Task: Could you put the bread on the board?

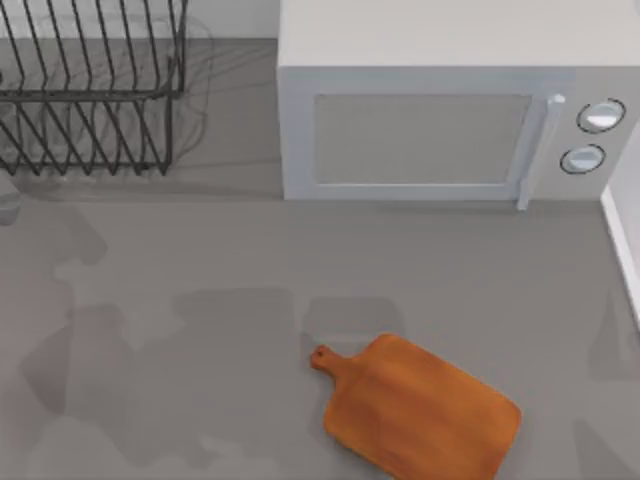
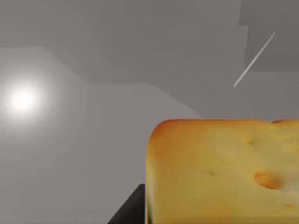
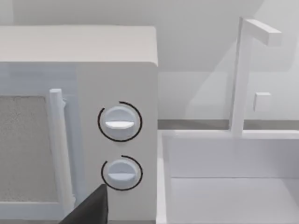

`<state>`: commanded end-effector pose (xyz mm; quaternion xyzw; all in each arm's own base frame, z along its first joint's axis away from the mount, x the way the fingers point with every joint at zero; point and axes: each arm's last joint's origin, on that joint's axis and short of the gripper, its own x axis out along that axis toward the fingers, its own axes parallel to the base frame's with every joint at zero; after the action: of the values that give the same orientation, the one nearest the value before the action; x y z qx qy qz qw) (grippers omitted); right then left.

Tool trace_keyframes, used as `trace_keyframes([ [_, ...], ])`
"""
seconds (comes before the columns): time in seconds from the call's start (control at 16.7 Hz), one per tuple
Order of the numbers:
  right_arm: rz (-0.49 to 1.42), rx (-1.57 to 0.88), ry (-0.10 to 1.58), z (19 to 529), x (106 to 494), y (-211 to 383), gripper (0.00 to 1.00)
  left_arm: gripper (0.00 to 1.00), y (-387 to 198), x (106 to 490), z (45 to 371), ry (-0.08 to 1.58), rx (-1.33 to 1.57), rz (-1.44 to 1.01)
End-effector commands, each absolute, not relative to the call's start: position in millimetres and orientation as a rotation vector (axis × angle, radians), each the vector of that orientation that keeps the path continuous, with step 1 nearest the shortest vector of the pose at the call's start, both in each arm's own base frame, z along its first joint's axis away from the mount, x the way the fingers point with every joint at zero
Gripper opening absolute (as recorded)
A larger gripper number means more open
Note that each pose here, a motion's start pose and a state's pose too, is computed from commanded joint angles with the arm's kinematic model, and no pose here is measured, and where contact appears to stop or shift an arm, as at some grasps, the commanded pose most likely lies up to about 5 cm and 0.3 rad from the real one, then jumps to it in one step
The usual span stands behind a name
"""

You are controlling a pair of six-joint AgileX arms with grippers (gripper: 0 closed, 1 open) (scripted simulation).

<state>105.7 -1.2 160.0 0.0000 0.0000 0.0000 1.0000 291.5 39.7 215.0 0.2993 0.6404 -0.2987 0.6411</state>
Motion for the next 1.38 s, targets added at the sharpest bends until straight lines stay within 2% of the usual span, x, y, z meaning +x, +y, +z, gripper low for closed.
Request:
trace_keyframes([
  [0.3, 0.000, 0.000, 0.000, 160, 106, -1, 1.00, 0.00, 38, 294, 214, 1.462, 0.676, -0.666],
  [0.66, 0.000, 0.000, 0.000, 160, 106, -1, 1.00, 0.00, 6, 318, 228, 1.435, 0.553, -0.437],
  [1.02, 0.000, 0.000, 0.000, 160, 106, -1, 1.00, 0.00, -64, 344, 234, 1.401, 0.169, -0.049],
  [1.38, 0.000, 0.000, 0.000, 160, 106, -1, 1.00, 0.00, -157, 343, 214, 1.396, -0.307, 0.362],
])
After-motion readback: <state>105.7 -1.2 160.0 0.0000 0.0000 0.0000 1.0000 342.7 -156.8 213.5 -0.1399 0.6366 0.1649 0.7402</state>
